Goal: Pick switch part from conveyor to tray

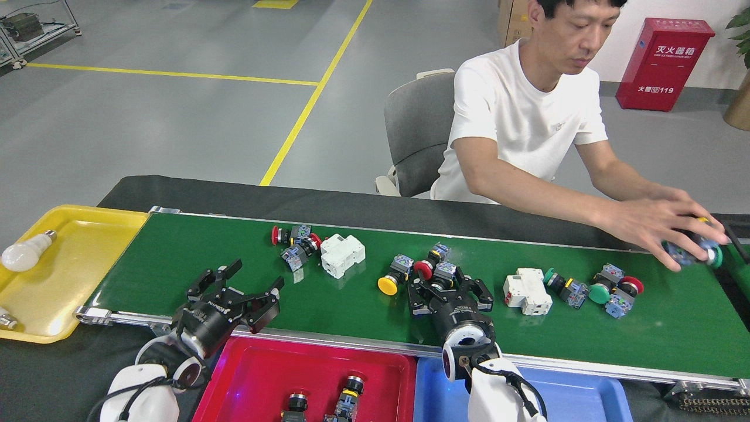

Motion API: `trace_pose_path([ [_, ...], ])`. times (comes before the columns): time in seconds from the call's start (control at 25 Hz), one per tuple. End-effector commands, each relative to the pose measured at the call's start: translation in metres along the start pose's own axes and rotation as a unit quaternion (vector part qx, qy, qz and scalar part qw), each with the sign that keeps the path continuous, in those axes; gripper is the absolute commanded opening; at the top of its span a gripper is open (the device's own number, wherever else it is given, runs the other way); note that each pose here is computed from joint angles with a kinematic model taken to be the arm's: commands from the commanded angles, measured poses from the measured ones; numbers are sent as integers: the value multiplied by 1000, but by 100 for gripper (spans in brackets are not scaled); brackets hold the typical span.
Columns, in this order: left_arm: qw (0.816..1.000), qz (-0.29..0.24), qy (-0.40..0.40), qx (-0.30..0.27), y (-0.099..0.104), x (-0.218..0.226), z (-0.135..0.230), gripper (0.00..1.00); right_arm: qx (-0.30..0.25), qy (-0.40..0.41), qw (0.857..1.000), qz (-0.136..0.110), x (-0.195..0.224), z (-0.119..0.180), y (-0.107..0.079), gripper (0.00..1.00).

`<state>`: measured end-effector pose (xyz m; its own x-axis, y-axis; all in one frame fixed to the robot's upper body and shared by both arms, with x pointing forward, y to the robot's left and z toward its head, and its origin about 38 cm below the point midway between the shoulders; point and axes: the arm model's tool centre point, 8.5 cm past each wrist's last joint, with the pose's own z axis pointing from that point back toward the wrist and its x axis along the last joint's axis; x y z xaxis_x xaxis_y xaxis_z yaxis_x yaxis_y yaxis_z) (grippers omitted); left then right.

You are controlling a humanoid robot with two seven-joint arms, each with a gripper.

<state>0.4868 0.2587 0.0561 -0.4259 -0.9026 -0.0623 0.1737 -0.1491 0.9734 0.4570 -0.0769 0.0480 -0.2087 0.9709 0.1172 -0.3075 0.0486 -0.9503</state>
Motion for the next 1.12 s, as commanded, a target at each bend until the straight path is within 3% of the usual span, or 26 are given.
trace_pose_path([
  [0.0,1000,-3,14,-1,10,-7,-13,100,-4,-37,999,5,7,-2,-12,20],
  [0.16,999,7,20,-24,2,-14,-17,100,-13,-61,998,-6,15,1,-26,20],
  [0.28,999,15,24,-38,-5,-16,-19,100,-39,-128,991,-16,33,22,-49,21],
  [0.36,998,19,52,-41,-7,-22,-20,99,-48,-180,983,-5,37,45,-53,22],
  [0.44,996,17,78,-25,-3,-28,-21,83,-51,-238,970,7,48,67,-45,23],
  [0.48,996,15,86,-9,-1,-30,-22,58,-51,-278,959,16,56,83,-36,25],
  [0.52,996,11,88,1,0,-31,-21,25,-43,-321,946,29,64,99,-23,25],
  [0.6,996,8,89,4,0,-31,-21,8,-26,-376,925,37,75,120,0,30],
  [0.64,996,7,88,6,1,-30,-22,5,-18,-381,924,39,77,125,8,34],
  [0.68,996,8,88,7,0,-30,-21,3,-13,-374,926,38,82,124,11,56],
  [0.72,996,6,86,10,3,-30,-22,3,-11,-364,931,31,91,123,12,90],
  [0.76,996,5,86,11,3,-32,-20,2,-8,-357,934,26,97,123,12,97],
  [0.92,998,-6,34,50,20,-19,-11,2,-12,-347,938,23,103,125,8,97],
  [1.08,994,-40,-41,98,19,7,48,5,-18,-323,945,41,81,131,4,97],
])
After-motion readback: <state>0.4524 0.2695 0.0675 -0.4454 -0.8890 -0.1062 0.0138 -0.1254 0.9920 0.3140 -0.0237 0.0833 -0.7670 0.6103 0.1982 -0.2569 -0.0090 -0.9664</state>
